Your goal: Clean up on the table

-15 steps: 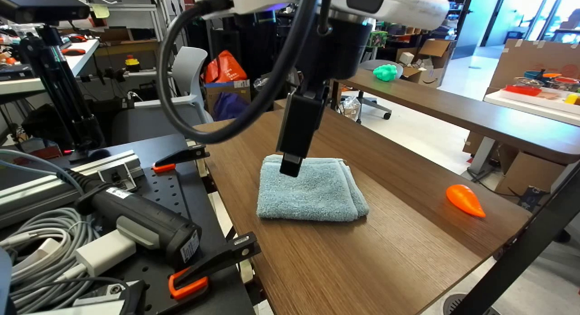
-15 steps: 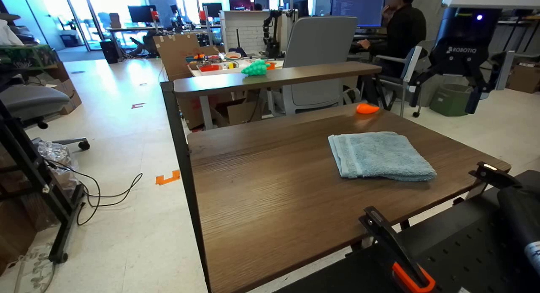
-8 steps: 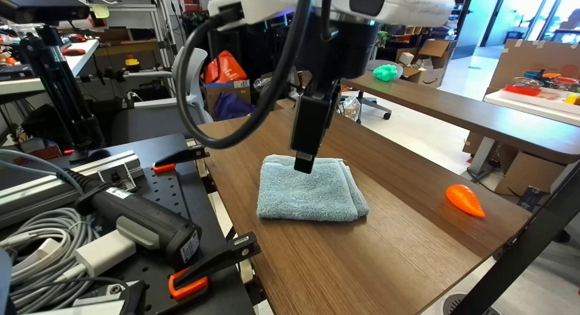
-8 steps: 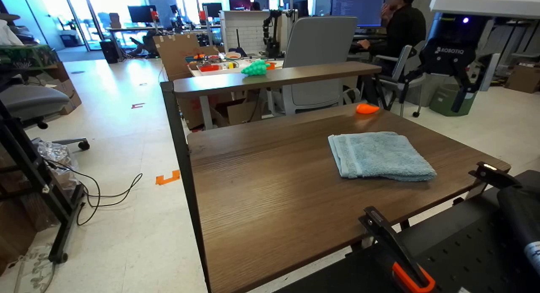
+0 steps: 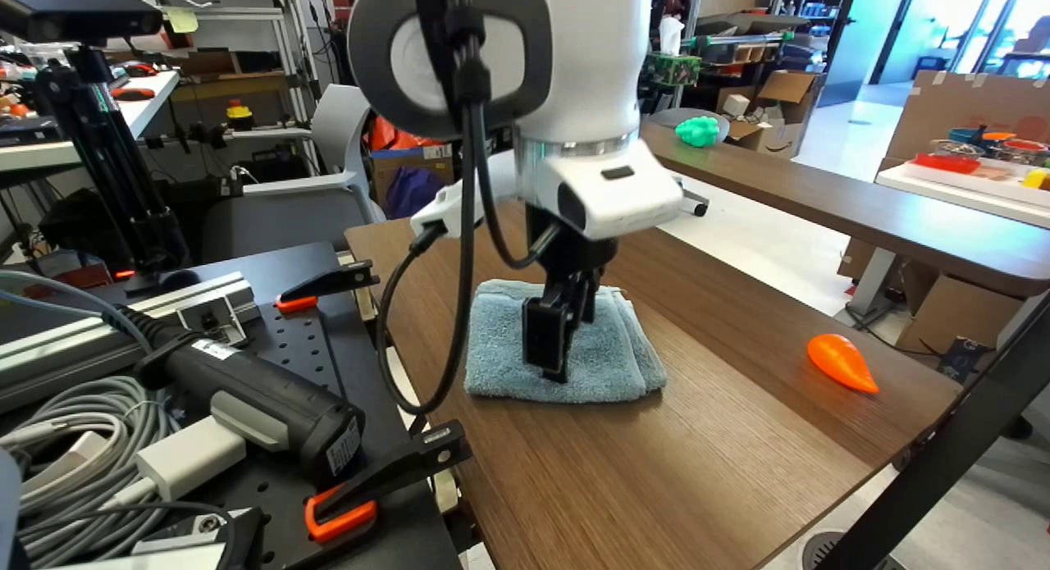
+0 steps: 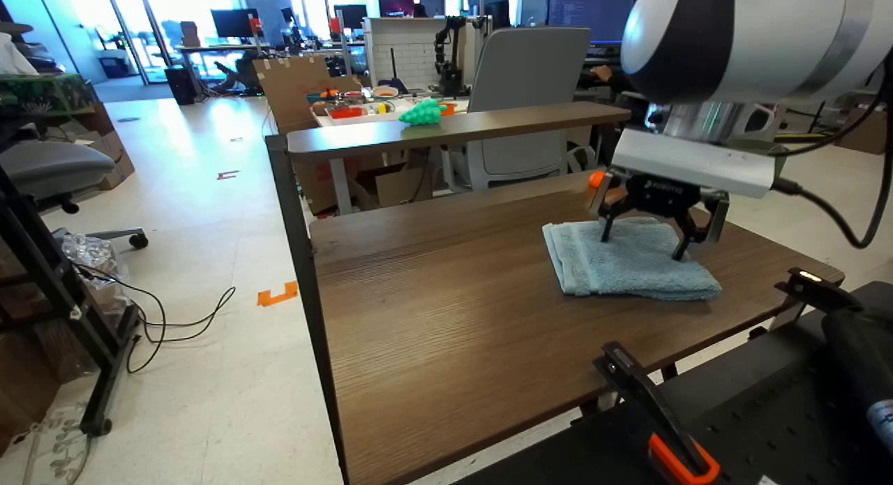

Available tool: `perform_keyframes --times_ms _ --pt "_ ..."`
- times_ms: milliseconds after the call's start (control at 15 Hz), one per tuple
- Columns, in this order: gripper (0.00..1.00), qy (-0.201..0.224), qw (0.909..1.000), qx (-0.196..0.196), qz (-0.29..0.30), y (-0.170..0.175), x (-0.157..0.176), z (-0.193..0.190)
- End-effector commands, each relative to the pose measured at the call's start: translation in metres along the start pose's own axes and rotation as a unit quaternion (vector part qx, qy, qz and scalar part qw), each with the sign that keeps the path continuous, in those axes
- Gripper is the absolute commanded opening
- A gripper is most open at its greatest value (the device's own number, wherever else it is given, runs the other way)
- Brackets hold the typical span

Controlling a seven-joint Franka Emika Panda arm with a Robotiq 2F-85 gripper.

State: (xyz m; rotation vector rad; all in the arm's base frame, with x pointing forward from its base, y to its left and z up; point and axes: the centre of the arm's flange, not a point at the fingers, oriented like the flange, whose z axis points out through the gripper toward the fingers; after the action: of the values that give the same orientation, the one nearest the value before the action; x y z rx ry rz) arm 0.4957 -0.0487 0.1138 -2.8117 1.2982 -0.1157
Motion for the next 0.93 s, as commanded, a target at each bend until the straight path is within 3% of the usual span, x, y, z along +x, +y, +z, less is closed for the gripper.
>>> perform_keyframes --times_ms 0,67,133,400,867 --pt "1.00 -0.007 0.9997 -0.012 0.021 -0.008 -0.001 0.056" --pt "1.00 -0.016 0.9995 -0.021 0.019 -0.008 0.000 0.066" --pt "1.00 -0.007 0.9999 -0.012 0.009 -0.004 -0.004 0.032" --pt "1.00 -0.006 0.9999 -0.011 0.011 -0.006 -0.001 0.031" --pt "1.00 0.048 0.9903 -0.032 0.126 0.011 0.091 0.064"
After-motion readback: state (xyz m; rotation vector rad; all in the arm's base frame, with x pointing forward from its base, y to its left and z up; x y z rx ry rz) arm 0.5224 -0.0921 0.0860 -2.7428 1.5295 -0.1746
